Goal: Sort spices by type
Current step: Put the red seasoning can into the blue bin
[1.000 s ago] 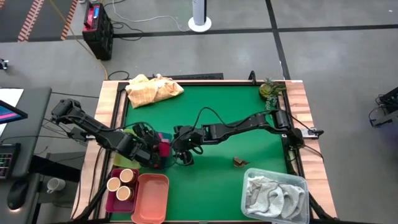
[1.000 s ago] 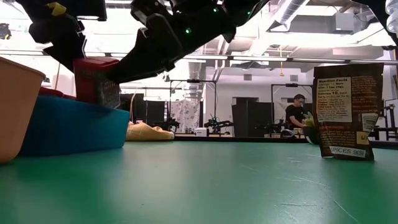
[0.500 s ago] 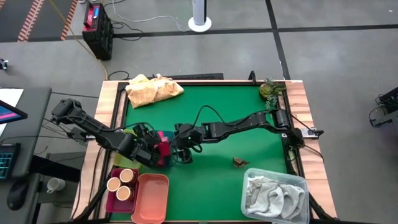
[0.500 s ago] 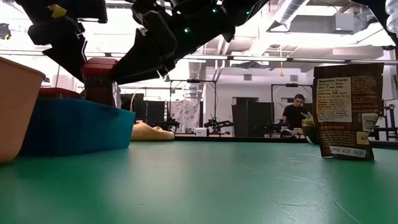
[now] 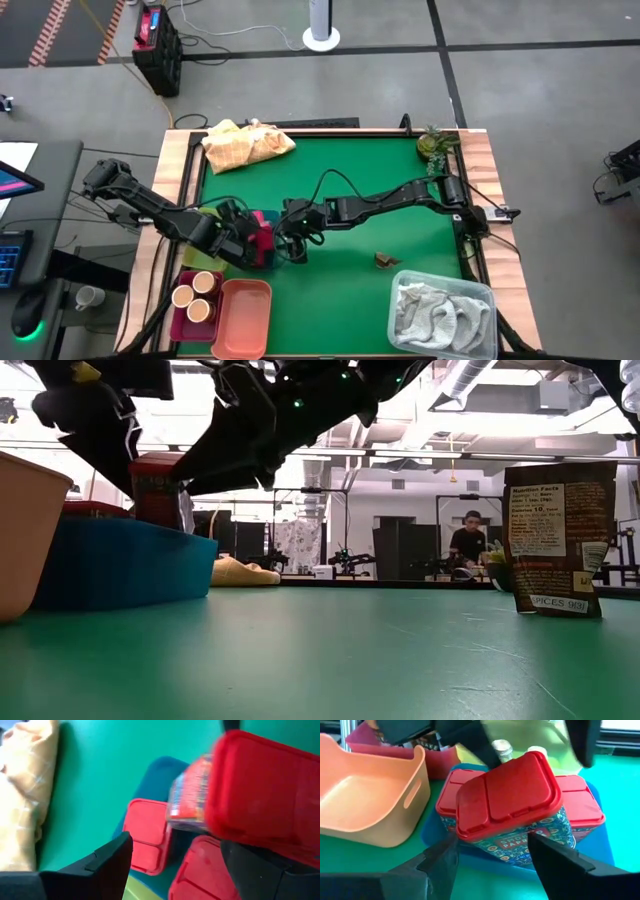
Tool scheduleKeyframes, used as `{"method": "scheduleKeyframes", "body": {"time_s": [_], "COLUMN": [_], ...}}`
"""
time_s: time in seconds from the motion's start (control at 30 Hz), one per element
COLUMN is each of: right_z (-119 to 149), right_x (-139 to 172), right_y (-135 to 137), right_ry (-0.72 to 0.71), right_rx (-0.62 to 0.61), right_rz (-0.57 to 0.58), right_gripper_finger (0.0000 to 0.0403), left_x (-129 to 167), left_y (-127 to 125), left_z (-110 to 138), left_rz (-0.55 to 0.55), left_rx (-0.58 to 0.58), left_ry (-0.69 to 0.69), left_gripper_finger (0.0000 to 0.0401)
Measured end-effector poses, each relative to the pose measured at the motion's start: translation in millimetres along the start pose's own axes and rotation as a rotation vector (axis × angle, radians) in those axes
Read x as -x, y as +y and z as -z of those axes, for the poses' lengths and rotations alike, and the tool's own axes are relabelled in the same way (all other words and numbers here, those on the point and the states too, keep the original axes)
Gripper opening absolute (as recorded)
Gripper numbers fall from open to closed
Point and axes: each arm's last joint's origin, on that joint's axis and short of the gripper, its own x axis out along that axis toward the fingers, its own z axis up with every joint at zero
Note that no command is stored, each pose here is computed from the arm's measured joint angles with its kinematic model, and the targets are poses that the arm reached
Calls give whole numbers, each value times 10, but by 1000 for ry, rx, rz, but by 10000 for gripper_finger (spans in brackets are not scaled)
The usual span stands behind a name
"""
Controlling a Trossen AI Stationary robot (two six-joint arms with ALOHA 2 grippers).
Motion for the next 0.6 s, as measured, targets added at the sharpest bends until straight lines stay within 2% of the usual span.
{"method": "scheduleKeyframes", "body": {"time_s": [0.43, 0.6], "right_z": [-12, -11], "right_x": [-1, -3], "right_y": [67, 92], "right_ry": [-7, -5], "right_rx": [-88, -105], "right_rz": [-9, -16], "right_gripper_finger": [277, 277], "left_x": [1, 0], "left_y": [33, 31], "left_z": [-22, -21], "left_rz": [-102, -92], "left_rx": [-254, -233], "left_ry": [-68, -63], "left_gripper_finger": [290, 290]}}
